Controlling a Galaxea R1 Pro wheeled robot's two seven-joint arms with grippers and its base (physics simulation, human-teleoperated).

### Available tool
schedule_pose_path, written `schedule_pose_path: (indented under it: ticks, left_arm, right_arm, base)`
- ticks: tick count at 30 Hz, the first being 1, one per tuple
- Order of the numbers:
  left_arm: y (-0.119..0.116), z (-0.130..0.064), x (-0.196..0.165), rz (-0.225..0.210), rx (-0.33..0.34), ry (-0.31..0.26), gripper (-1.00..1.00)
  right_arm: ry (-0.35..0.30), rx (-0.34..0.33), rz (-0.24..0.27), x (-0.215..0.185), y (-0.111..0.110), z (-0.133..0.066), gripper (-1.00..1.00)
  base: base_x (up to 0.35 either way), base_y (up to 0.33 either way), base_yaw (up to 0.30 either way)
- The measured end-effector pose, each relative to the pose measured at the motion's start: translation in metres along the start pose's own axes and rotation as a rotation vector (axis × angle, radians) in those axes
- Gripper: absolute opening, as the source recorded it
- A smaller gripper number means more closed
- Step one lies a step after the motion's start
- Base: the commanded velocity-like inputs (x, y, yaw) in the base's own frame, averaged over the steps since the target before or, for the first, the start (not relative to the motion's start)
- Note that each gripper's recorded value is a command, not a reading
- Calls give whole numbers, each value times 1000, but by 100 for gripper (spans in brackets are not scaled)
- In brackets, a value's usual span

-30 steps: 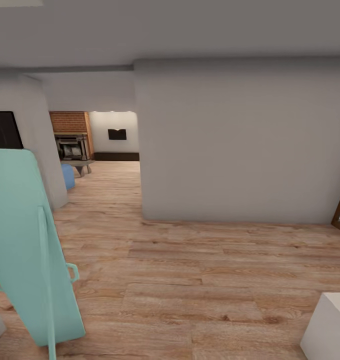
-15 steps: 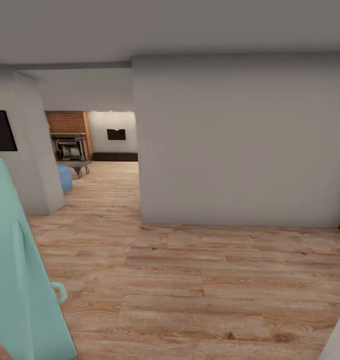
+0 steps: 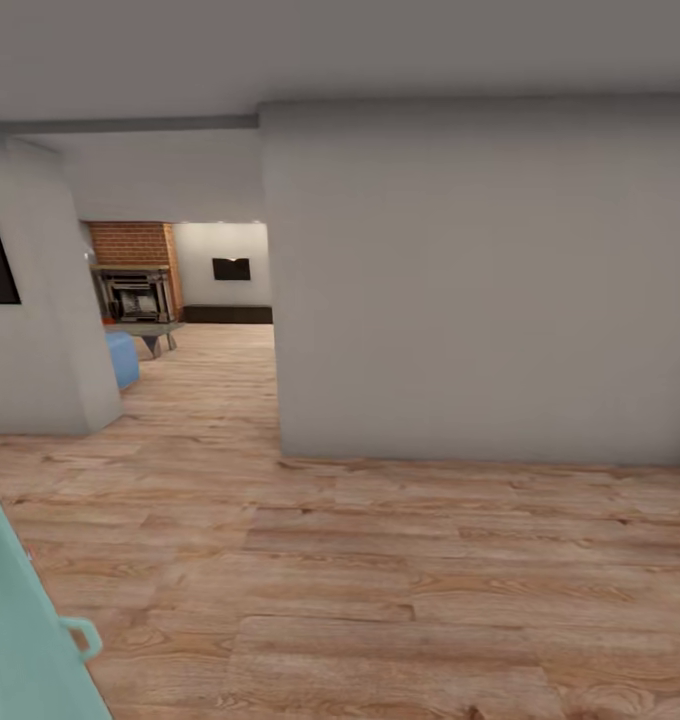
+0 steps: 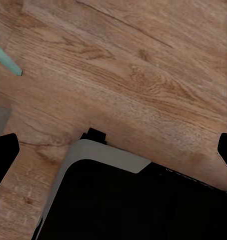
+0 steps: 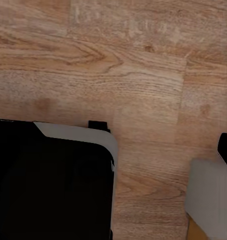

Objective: Move the two storage containers from the living room to the garage. In the garage, place one container on the floor and stack the other container on top of it (either order is fine).

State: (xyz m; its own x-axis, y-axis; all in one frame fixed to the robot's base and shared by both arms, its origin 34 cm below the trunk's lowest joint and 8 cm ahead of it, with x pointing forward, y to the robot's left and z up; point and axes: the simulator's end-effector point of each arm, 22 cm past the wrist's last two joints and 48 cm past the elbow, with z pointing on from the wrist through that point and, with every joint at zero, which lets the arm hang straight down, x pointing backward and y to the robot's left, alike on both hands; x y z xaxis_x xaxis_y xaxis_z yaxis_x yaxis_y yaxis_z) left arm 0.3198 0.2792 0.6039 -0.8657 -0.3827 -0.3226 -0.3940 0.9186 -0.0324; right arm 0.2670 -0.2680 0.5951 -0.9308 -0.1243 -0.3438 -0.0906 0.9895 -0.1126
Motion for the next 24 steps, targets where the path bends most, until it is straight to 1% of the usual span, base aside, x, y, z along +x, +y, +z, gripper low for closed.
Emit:
schedule_pose_path:
  ticks: [24]
  left_arm:
    - [0,0,0,-1,0,-1,100]
  right_arm:
    - [0,0,0,0,0,0,100]
  base:
    - [322,0,0]
